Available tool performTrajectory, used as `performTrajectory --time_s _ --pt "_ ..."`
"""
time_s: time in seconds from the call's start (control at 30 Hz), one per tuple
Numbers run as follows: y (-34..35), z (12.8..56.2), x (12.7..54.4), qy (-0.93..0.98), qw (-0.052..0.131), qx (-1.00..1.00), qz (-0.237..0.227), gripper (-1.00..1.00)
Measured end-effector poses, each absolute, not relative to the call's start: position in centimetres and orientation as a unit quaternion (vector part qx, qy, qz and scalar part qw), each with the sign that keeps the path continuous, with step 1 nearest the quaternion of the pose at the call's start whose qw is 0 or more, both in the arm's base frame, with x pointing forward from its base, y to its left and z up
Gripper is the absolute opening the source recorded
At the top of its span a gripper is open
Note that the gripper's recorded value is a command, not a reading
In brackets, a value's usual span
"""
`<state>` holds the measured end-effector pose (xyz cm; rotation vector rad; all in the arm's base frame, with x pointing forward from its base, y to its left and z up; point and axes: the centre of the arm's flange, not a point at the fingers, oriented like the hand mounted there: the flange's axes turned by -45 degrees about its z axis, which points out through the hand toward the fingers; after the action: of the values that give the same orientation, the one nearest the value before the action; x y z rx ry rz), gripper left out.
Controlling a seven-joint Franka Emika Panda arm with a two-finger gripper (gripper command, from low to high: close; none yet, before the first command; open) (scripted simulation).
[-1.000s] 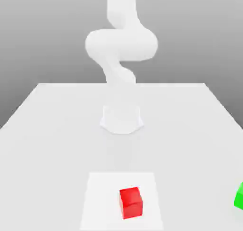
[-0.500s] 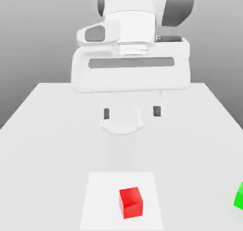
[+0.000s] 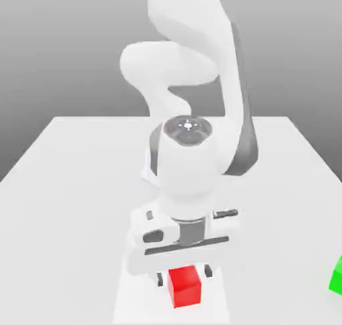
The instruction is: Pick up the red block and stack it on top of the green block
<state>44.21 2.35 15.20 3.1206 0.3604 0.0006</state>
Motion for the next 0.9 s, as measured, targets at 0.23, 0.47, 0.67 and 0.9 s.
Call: performTrajectory --time_s 0.23,0.47,0.67,0.9 --pt "2.4 16.6 44.3 0.115 0.000 0.993 0.000 -1.00" --pt "10.9 21.8 45.5 0.265 0.001 0.964 -0.001 -1.00" --pt "25.8 23.6 43.7 0.495 0.000 0.869 -0.002 -1.00" --pt "33.5 19.1 41.3 0.603 0.000 0.798 -0.001 1.00"
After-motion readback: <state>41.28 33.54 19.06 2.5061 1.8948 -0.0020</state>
